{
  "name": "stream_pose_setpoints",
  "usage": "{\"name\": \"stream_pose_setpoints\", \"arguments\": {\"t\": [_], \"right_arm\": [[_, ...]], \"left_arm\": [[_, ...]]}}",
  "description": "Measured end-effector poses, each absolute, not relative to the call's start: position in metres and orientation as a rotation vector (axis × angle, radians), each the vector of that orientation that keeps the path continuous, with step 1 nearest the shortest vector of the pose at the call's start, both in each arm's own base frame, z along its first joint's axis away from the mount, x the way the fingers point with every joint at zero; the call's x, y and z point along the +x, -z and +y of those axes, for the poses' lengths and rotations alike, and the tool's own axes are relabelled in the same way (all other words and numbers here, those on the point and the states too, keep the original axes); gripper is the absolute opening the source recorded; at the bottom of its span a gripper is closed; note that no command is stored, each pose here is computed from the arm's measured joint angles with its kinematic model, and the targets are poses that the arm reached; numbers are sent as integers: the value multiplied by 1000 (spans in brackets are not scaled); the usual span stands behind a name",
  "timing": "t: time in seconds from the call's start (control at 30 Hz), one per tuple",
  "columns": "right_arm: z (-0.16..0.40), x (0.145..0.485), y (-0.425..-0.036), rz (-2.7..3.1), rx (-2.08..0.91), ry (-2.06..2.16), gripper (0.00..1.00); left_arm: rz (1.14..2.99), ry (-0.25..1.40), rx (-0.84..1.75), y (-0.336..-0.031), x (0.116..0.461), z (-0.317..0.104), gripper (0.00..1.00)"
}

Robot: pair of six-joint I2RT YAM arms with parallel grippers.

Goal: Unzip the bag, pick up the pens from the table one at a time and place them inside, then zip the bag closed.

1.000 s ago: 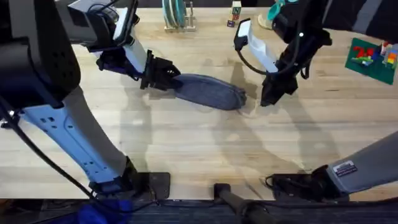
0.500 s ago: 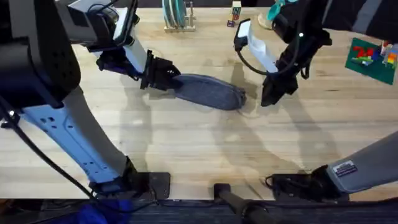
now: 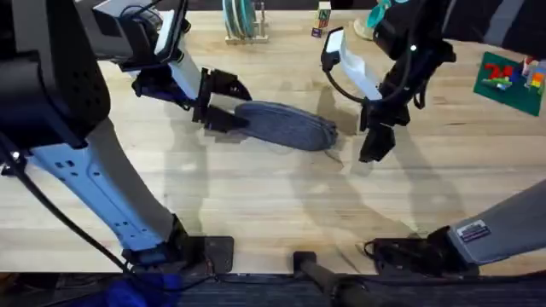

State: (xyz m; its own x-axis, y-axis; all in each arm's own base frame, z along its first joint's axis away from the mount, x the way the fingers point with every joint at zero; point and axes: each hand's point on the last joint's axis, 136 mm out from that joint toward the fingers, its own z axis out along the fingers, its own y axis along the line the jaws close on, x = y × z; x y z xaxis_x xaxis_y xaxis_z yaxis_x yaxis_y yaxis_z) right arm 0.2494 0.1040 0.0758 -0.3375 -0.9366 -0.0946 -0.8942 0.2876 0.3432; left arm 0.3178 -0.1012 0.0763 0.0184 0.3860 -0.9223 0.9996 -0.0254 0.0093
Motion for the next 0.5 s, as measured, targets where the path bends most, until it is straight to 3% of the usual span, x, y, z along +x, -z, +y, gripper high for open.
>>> {"name": "stream_pose_setpoints", "arguments": {"t": [0.07, 0.1, 0.5], "right_arm": [[104, 250, -76, -2419, 1730, 513, 997], [104, 250, -76, -2420, 1730, 513, 997], [104, 250, -76, -2419, 1730, 513, 996]], "left_arm": [[1472, 1001, 1520, -76, 318, -101, 874], [1473, 1002, 1519, -76, 318, -101, 961], [1463, 984, 1527, -75, 320, -101, 993]]}}
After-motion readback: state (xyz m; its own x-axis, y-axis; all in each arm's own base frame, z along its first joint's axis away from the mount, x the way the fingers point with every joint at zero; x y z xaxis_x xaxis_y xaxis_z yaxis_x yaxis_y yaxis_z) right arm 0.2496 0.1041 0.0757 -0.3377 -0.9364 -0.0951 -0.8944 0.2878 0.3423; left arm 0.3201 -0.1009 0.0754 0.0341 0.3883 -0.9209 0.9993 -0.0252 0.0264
